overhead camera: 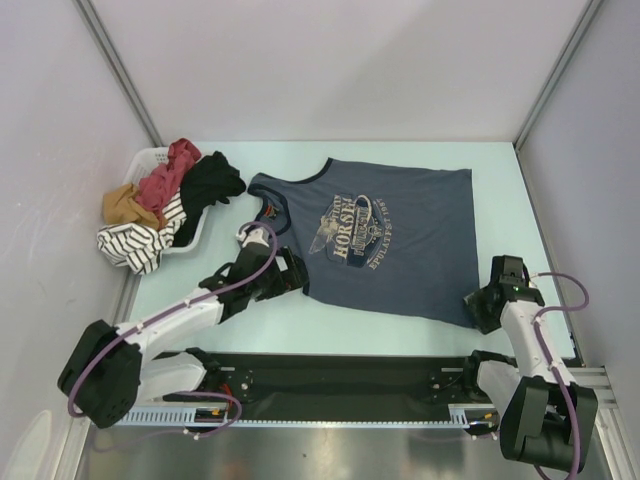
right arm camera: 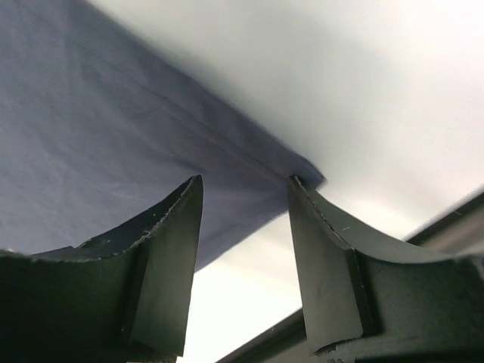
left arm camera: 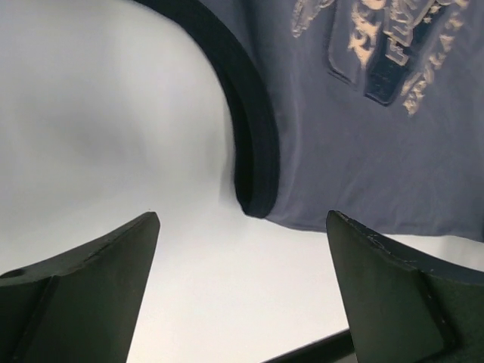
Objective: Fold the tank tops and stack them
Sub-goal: Flatten the tank top out
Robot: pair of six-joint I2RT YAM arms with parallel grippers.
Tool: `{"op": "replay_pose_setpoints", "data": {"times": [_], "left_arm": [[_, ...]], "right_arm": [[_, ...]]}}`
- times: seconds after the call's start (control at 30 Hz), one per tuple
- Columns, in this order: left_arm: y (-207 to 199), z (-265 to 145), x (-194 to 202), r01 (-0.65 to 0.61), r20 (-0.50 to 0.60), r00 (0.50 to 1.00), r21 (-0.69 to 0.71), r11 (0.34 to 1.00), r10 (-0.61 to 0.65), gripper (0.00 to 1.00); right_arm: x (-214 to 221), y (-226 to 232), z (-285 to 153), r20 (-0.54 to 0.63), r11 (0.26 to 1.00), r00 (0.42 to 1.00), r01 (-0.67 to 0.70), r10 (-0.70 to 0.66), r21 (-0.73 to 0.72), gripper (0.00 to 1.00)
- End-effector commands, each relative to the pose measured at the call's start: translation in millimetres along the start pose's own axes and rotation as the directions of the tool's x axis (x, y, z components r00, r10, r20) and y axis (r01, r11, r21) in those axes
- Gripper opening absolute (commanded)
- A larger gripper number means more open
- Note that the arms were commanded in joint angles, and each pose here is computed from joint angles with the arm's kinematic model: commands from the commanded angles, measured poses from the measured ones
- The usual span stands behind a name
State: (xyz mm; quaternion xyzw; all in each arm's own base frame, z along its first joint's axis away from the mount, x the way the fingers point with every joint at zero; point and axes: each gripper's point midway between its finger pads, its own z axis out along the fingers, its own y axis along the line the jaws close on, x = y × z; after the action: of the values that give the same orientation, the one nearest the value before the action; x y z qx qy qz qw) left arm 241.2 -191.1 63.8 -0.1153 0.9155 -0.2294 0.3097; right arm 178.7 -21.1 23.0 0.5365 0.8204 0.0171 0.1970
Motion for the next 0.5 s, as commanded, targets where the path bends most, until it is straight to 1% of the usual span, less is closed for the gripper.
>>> {"op": "replay_pose_setpoints", "data": {"times": [0.0, 0.03, 0.07, 0.13, 0.2, 0.33, 0.37, 0.4, 0.43, 0.47], "left_arm": [[-32.9, -10.9, -21.2, 0.038, 0.092, 0.994, 0.157, 0.987, -0.053, 1.00], [-32.3, -10.5, -20.7, 0.037, 0.091, 0.995, 0.156, 0.987, -0.051, 1.00], [-32.0, -10.0, -20.0, 0.038, 0.087, 0.995, 0.153, 0.987, -0.052, 1.00], [-29.4, -7.5, -17.4, 0.046, 0.078, 0.995, 0.143, 0.989, -0.058, 1.00], [-21.1, -6.3, -16.7, 0.113, 0.080, 0.989, 0.102, 0.988, -0.122, 1.00], [-16.4, -5.3, -14.9, 0.188, 0.086, 0.977, 0.106, 0.976, -0.197, 1.00], [-9.1, -4.8, -10.0, 0.236, 0.070, 0.968, 0.062, 0.970, -0.240, 1.00], [-4.3, -3.2, -7.0, 0.254, 0.060, 0.965, 0.022, 0.967, -0.255, 1.00], [-7.0, -2.2, -7.4, 0.252, 0.054, 0.966, 0.023, 0.968, -0.253, 1.00], [-2.2, -0.8, -2.1, 0.253, 0.036, 0.967, -0.014, 0.967, -0.252, 1.00]], "right_arm": [[-19.6, -11.1, -16.3, 0.086, 0.996, 0.996, -0.032, 0.025, 0.078, 0.54], [-23.6, -15.2, -22.4, 0.104, 0.994, 0.994, -0.041, 0.030, 0.103, 0.54], [-24.9, -12.9, -25.7, 0.110, 0.995, 0.993, -0.042, 0.032, 0.086, 0.54], [-19.8, -15.9, -27.2, 0.093, 0.995, 0.995, -0.051, 0.043, 0.090, 0.54], [-18.9, -18.4, -28.1, 0.094, 0.994, 0.994, -0.059, 0.050, 0.097, 0.54], [-18.2, -22.5, -24.4, 0.107, 0.991, 0.992, -0.082, 0.071, 0.108, 0.54], [-17.0, -22.7, -20.5, 0.107, 0.991, 0.992, -0.085, 0.074, 0.106, 0.54], [-14.8, -20.1, -15.0, 0.096, 0.992, 0.993, -0.084, 0.075, 0.094, 0.53], [-13.0, -20.0, -14.1, 0.085, 0.991, 0.993, -0.087, 0.078, 0.098, 0.53], [-11.7, -18.0, -9.8, 0.080, 0.992, 0.993, -0.091, 0.084, 0.090, 0.52]]}}
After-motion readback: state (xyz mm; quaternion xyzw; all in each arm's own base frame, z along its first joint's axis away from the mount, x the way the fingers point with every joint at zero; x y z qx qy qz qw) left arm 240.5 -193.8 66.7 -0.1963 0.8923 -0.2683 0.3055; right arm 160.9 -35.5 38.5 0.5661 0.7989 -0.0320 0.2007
